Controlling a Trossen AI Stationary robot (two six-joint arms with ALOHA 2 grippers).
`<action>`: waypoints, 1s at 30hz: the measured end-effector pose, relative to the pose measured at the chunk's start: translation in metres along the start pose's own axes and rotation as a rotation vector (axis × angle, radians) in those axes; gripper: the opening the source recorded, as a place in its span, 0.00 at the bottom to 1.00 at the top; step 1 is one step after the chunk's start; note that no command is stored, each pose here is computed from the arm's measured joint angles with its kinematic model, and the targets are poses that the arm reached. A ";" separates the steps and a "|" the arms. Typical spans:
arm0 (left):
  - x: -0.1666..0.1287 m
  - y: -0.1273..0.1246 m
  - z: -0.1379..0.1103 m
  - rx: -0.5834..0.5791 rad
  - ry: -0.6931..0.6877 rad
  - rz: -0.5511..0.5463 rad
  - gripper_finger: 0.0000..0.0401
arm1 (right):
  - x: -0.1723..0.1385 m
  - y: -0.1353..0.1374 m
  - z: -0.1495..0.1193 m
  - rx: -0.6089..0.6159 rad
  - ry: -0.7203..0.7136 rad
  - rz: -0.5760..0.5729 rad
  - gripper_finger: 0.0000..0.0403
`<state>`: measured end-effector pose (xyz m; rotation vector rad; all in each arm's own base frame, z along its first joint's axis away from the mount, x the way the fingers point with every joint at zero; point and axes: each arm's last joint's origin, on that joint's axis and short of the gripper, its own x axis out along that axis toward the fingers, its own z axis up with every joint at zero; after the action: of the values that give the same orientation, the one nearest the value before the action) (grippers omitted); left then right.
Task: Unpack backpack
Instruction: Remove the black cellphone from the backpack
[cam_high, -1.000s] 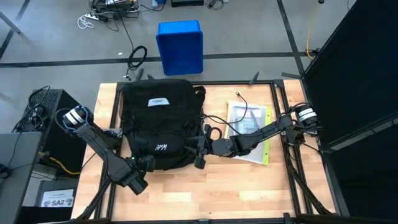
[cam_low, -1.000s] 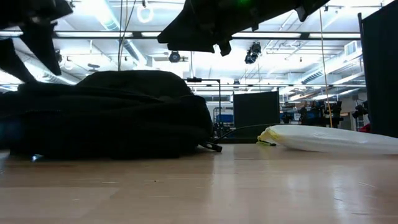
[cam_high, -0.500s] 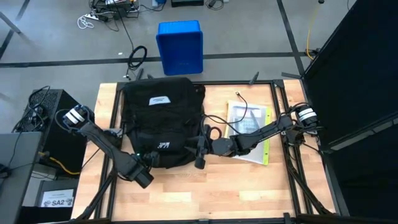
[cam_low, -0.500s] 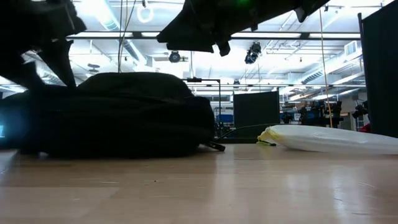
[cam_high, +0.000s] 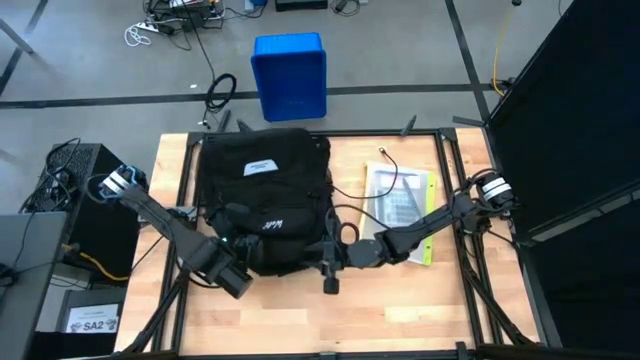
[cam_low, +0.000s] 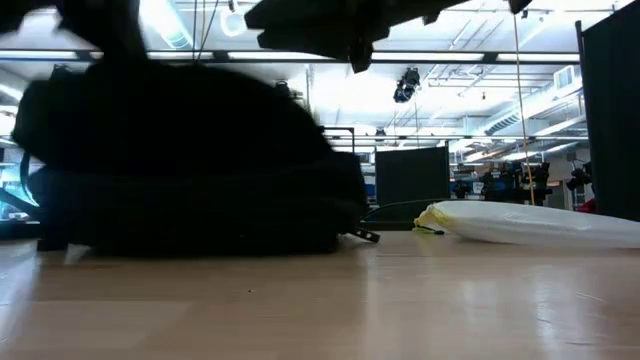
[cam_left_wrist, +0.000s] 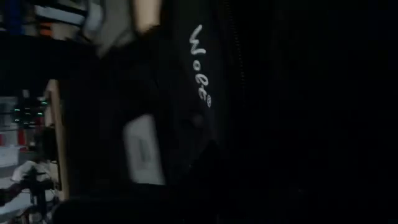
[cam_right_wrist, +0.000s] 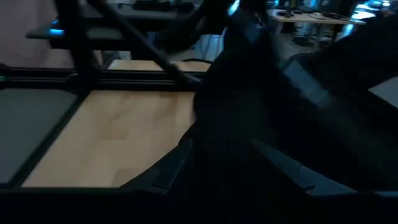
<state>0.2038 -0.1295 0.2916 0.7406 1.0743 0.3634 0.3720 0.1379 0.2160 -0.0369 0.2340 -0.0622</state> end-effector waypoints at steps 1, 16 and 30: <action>-0.007 0.008 0.002 -0.010 -0.016 0.013 0.00 | -0.001 0.003 0.000 -0.002 0.000 0.007 0.32; -0.066 0.064 0.031 -0.098 -0.249 -0.012 0.00 | -0.005 0.031 -0.009 -0.129 0.011 0.041 0.36; -0.069 0.123 0.021 -0.208 -0.245 -0.135 0.00 | 0.082 0.038 -0.014 -0.420 0.290 -0.020 0.45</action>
<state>0.2007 -0.0918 0.4292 0.5095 0.8350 0.2565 0.4507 0.1695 0.1814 -0.4505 0.5338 -0.0374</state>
